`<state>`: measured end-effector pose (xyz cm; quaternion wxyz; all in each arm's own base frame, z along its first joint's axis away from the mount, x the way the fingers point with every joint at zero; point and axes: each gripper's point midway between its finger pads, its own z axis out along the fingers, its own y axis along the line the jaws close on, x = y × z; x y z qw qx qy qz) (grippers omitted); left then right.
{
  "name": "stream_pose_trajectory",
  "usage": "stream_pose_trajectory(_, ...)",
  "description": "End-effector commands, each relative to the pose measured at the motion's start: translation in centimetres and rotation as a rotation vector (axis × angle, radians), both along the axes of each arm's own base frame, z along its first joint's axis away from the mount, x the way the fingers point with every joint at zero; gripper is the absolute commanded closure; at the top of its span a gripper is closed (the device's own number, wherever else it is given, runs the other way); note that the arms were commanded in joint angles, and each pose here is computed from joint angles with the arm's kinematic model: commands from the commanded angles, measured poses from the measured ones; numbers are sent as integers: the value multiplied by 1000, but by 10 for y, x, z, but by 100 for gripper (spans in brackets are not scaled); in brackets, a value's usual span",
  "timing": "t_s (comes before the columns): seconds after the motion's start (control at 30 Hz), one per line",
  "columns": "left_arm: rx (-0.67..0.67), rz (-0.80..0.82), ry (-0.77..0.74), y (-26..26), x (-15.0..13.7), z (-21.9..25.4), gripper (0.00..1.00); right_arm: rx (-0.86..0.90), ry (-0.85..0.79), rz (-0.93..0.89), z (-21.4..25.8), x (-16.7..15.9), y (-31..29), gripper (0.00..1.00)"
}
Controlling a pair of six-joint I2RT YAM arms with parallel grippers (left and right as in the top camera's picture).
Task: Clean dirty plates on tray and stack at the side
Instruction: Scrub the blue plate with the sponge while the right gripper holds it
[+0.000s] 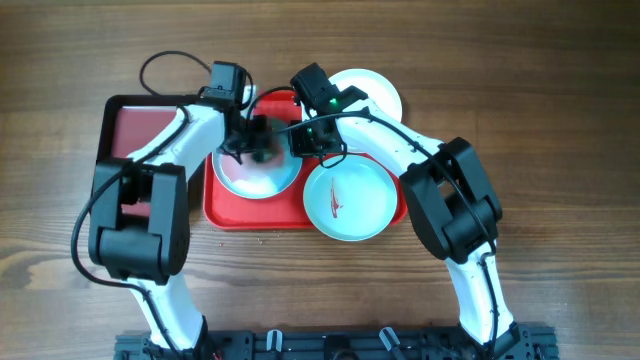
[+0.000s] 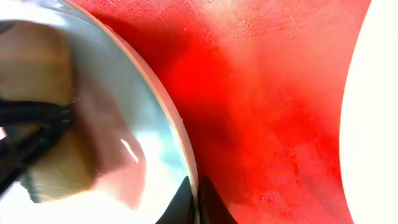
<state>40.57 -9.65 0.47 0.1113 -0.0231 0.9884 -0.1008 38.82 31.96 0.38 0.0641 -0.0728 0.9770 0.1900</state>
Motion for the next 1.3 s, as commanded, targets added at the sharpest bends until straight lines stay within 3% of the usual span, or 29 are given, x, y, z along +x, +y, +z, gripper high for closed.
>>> stream_pose_trajectory(0.0,164,208,147,53,-30,-19,96,-43,12,8,-16,-2,-5,96)
stream_pose_trajectory(0.1,112,245,262,44,-53,-17,96,-43,11,9,-16,-2,-5,96)
stream_pose_trajectory(0.17,-63,217,334,13,-60,-5,96,-42,10,8,-16,-1,-5,96)
stream_pose_trajectory(0.27,-295,155,305,-26,-45,14,96,-42,10,8,-16,-1,-5,96)
stream_pose_trajectory(0.33,-362,116,244,-37,-31,20,96,-42,11,8,-16,-2,-5,96)
stream_pose_trajectory(0.4,-365,104,167,-37,-14,22,96,-43,11,9,-16,-2,-5,96)
stream_pose_trajectory(0.5,-205,145,69,-11,6,13,96,-44,12,12,-16,-2,-5,96)
stream_pose_trajectory(0.6,46,214,68,33,1,1,96,-44,11,12,-16,-2,-5,96)
stream_pose_trajectory(0.7,155,231,127,51,-17,-3,96,-43,9,12,-16,-2,-5,96)
stream_pose_trajectory(0.93,124,119,348,22,-74,-3,96,-43,10,12,-16,-2,-5,96)
stream_pose_trajectory(1.07,-131,-159,360,-38,-88,7,96,-40,13,14,-16,-3,-5,96)
stream_pose_trajectory(1.17,-174,-227,285,-55,-76,9,96,-39,13,14,-16,-2,-4,96)
stream_pose_trajectory(1.27,-101,-190,130,-48,-36,5,96,-39,13,14,-16,-2,-4,96)
